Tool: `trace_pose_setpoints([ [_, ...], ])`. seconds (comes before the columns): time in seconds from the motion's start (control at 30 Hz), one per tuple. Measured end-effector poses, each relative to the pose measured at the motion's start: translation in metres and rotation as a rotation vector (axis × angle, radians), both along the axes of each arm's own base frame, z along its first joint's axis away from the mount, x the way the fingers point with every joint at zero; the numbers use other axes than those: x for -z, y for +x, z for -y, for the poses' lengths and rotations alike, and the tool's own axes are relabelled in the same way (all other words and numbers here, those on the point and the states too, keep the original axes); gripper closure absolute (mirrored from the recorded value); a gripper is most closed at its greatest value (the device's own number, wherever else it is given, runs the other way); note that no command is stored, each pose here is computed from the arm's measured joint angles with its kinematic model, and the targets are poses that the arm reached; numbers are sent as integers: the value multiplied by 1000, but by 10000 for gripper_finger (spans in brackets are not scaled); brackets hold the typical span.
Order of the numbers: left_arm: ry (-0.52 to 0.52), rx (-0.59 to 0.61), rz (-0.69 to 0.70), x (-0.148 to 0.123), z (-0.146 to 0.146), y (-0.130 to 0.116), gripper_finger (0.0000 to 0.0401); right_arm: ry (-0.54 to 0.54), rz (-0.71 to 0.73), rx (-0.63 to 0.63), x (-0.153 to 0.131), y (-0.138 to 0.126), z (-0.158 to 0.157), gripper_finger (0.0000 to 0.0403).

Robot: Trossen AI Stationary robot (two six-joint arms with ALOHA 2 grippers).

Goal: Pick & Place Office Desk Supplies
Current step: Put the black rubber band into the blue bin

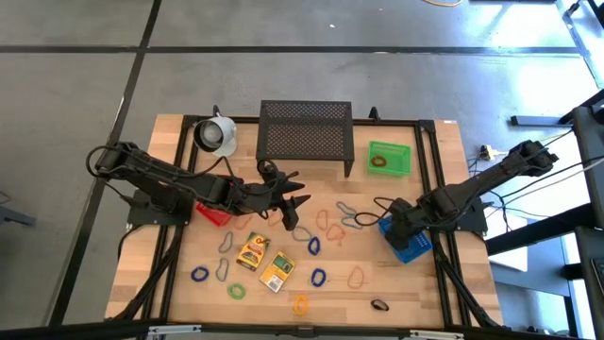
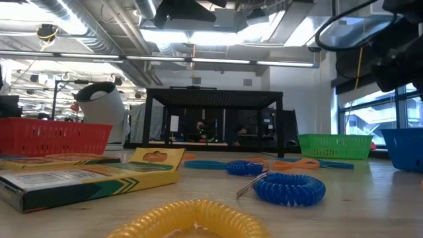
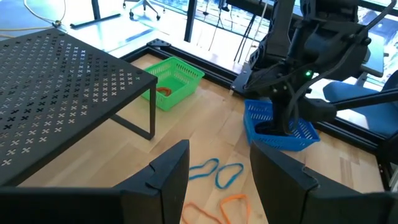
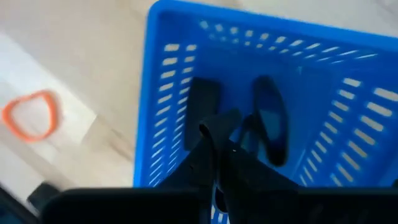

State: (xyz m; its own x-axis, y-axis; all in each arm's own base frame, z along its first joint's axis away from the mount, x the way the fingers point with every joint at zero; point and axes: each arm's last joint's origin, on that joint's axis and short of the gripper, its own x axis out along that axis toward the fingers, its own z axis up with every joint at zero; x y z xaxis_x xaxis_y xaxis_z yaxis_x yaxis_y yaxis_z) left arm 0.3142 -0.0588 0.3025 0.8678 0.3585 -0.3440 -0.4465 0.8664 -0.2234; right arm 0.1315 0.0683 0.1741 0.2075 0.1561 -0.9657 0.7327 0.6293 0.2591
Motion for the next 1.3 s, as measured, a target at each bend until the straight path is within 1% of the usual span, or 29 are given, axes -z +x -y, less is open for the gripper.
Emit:
trace_pose_setpoints([
  [0.23,0,0,0,0,0,0,237,-46,14,27,2,0,2,382],
  [0.37,0,0,0,0,0,0,237,-46,16,30,2,0,2,375],
  [0.6,-3,-1,1,0,0,0,237,-46,15,43,2,0,2,316],
  [0.9,-4,0,1,0,0,0,237,-46,22,57,2,0,2,214],
  [1.03,-16,31,-3,0,1,0,237,-44,24,56,1,1,2,175],
  [1.17,-28,69,-51,4,2,-1,237,-42,58,37,-10,5,0,153],
  [1.3,-78,73,-142,13,2,-6,237,-70,101,4,-27,10,-2,150],
])
